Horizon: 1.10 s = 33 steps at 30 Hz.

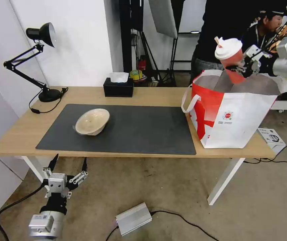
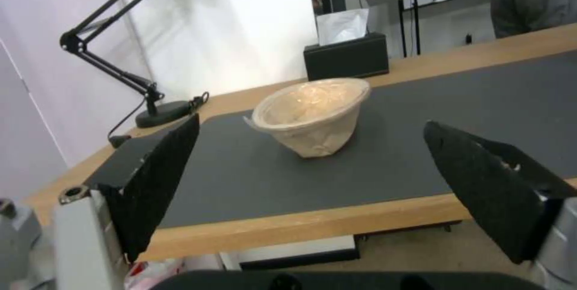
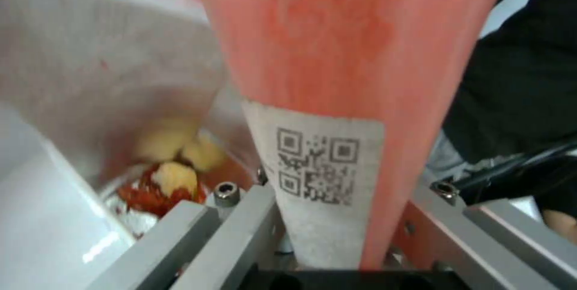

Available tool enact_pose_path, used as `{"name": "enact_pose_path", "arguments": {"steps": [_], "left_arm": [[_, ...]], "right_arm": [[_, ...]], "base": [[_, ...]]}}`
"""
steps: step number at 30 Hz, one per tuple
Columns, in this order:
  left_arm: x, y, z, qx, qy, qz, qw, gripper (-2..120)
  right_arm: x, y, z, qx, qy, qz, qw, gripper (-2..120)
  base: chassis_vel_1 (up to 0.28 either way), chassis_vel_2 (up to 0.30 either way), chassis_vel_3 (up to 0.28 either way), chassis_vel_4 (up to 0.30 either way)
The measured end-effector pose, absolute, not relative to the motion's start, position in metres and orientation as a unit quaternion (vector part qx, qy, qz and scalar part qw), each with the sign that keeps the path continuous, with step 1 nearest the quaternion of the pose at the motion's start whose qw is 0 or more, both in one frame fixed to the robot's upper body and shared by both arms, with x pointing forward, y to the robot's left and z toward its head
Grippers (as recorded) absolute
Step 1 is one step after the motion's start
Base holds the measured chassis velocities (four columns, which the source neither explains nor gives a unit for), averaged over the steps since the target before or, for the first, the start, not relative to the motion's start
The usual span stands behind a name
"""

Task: Pick up the trash from the table and place it into the takeout bag.

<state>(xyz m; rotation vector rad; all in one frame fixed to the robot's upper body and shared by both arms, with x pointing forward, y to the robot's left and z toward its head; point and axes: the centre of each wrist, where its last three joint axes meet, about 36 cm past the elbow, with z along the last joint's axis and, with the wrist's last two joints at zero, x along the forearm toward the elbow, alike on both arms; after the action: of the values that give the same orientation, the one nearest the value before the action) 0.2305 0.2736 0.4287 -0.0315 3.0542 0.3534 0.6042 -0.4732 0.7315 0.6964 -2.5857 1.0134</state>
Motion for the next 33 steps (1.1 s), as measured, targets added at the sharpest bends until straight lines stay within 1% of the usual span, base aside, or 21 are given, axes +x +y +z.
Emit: {"name": "enact_pose_path", "arguments": {"steps": [10, 31, 33], "left_arm": [[0.23, 0.273, 0.425, -0.015, 0.993, 0.111, 0.035, 100], [0.23, 0.272, 0.423, -0.015, 0.993, 0.11, 0.036, 100], [0.23, 0.271, 0.423, -0.015, 0.993, 0.11, 0.036, 100]], "right_arm": [[0.609, -0.485, 0.705, 0.238, -0.889, 0.356, 0.165, 4], [0.606, -0.49, 0.682, 0.245, -0.881, 0.362, 0.18, 4], [0.605, -0.491, 0.681, 0.246, -0.881, 0.362, 0.179, 13]], "base": [[0.0, 0.0, 0.0, 0.0], [0.0, 0.0, 0.0, 0.0], [0.0, 0.0, 0.0, 0.0]]}}
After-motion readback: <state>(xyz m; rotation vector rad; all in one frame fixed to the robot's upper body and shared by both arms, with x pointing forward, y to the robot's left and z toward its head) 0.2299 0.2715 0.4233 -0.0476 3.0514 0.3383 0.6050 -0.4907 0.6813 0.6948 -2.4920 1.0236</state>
